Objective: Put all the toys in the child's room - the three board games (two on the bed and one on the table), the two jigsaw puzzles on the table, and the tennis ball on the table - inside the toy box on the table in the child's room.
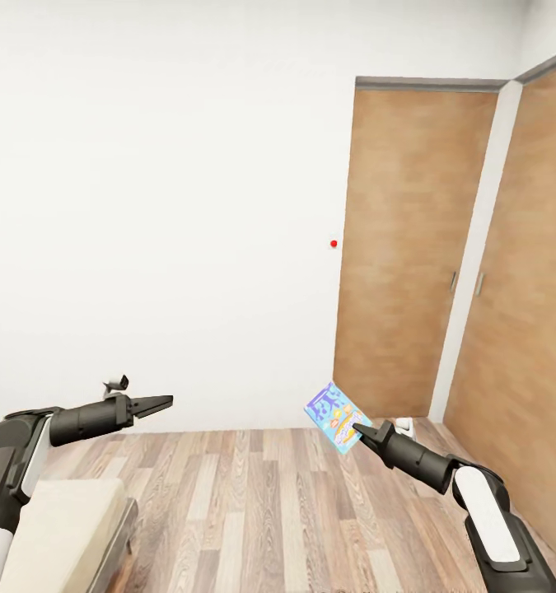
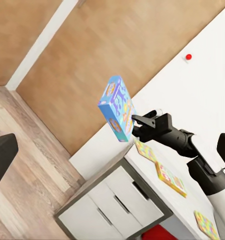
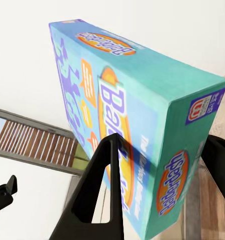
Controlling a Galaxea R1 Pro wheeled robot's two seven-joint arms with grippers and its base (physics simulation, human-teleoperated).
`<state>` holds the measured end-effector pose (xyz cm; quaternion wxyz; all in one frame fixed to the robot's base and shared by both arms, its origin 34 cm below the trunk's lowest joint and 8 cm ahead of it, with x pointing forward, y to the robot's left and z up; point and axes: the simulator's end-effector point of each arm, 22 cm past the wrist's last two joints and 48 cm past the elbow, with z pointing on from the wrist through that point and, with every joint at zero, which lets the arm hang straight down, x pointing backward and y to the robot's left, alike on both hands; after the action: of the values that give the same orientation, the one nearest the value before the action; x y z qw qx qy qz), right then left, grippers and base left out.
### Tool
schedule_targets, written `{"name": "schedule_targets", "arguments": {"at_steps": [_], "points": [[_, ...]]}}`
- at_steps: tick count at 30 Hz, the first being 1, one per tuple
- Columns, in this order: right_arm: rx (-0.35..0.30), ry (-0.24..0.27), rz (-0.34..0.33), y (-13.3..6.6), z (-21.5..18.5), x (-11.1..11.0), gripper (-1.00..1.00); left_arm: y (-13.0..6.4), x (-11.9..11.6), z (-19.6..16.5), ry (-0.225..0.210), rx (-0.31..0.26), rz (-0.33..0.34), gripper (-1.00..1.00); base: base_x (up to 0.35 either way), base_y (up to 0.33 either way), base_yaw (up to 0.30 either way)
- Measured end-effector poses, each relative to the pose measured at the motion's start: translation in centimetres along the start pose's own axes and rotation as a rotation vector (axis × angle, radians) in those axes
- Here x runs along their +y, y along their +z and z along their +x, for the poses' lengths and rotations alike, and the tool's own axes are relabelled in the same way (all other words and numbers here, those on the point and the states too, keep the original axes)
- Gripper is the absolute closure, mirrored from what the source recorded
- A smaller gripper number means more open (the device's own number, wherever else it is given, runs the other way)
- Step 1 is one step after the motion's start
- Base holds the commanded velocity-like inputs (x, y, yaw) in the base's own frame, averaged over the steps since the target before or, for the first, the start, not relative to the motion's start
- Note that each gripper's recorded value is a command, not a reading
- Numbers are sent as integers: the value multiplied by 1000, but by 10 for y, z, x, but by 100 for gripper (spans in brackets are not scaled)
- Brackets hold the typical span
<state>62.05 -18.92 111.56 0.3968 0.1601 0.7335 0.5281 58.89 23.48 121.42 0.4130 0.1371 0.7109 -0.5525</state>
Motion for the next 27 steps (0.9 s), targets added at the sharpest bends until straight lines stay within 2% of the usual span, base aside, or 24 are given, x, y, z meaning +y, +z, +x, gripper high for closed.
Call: {"name": "schedule_targets", "arguments": {"at_steps": [27], "points": [[5, 11, 11, 1, 3, -6, 100, 0, 0, 0, -2, 0, 0, -100, -45, 17, -278]]}}
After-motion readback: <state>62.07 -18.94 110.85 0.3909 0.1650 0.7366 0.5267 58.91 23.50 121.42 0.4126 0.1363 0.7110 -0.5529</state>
